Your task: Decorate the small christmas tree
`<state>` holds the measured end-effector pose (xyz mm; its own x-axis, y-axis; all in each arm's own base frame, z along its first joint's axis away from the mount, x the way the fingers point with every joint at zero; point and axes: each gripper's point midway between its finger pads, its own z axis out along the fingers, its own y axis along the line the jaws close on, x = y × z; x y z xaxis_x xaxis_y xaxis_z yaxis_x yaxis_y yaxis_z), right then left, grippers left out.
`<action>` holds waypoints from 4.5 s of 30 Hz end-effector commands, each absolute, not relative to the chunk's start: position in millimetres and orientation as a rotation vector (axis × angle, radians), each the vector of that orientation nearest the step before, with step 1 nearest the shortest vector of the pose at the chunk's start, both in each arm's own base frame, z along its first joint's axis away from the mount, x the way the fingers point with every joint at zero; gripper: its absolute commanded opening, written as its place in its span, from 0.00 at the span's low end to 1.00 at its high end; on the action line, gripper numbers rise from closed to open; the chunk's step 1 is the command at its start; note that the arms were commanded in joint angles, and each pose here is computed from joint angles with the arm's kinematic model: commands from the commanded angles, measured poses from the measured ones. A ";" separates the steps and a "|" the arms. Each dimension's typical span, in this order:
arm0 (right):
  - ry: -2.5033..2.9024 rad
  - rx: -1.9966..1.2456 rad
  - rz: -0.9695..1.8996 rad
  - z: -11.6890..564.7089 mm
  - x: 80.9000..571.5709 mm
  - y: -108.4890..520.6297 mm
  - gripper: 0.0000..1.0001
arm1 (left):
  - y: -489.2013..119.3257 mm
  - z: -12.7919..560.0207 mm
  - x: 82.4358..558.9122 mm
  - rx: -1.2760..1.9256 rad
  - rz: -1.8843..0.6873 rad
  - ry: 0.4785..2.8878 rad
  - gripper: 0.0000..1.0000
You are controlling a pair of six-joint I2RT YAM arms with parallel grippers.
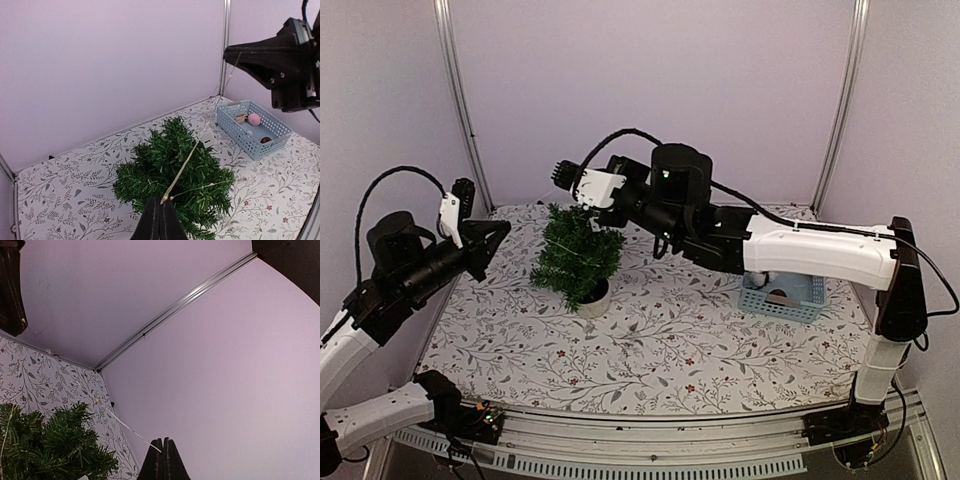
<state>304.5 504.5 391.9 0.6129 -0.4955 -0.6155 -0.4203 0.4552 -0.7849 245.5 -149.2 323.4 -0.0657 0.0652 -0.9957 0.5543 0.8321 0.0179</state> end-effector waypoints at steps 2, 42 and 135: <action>0.943 -0.942 -0.091 458.8 315.8 466.0 0.00 | -125.7 304.2 273.3 0.365 -0.295 1.749 0.00; 0.996 -0.831 -0.255 455.9 367.5 428.2 0.03 | -123.4 284.8 334.1 0.307 -0.326 1.825 0.00; 1.647 -1.081 0.891 171.8 423.5 424.7 0.54 | -157.5 192.5 375.4 0.361 -0.472 2.120 0.00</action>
<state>432.4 431.9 132.0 -0.1903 -0.3368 -0.9221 -0.9240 0.3788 0.0524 371.3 -158.0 185.2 -0.5641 0.0754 -0.8222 0.4129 0.8881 -0.2019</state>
